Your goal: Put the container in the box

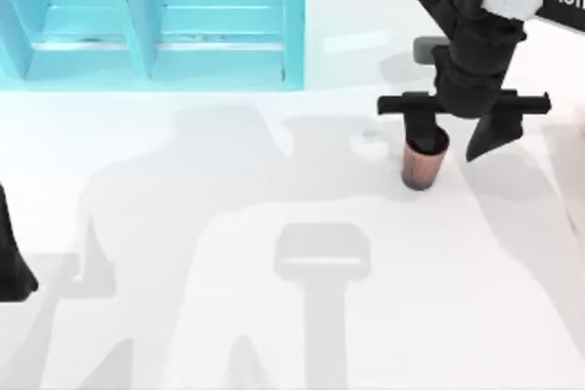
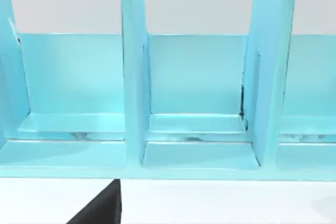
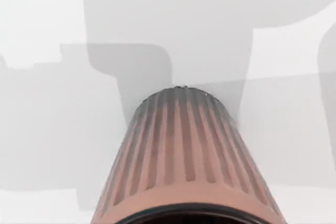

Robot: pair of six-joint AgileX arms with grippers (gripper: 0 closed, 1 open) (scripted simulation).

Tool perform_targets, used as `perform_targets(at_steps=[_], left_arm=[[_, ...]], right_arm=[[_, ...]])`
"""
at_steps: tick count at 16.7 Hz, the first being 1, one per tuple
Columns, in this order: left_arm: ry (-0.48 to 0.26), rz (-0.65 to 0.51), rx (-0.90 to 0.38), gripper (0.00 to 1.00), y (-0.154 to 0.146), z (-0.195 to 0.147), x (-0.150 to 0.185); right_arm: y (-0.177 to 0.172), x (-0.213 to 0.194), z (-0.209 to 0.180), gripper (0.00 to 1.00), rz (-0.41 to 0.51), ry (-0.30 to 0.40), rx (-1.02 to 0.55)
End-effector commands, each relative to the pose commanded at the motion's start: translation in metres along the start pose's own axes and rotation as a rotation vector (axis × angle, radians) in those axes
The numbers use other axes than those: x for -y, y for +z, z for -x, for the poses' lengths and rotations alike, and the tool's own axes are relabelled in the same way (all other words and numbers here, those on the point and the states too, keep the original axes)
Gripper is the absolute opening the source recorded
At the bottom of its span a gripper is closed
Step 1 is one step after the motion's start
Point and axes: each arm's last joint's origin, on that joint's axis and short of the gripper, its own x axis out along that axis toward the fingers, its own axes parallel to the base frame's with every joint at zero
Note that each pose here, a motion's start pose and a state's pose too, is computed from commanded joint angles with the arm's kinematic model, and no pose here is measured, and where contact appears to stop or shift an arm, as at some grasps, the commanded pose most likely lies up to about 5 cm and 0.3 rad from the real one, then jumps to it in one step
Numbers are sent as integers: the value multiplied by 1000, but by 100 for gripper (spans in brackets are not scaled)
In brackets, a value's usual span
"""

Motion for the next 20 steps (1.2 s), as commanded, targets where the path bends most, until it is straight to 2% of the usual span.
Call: perform_targets(at_steps=[4, 5, 16, 20], left_arm=[[0, 0, 0, 100, 0, 0, 0], [0, 0, 0, 100, 0, 0, 0], [0, 0, 0, 100, 0, 0, 0], [0, 0, 0, 100, 0, 0, 0]], right_arm=[[0, 0, 0, 2, 0, 0, 0], [0, 0, 0, 0, 0, 0, 0], [-2, 1, 6, 0, 17, -4, 3], [0, 37, 33, 0, 33, -22, 14]])
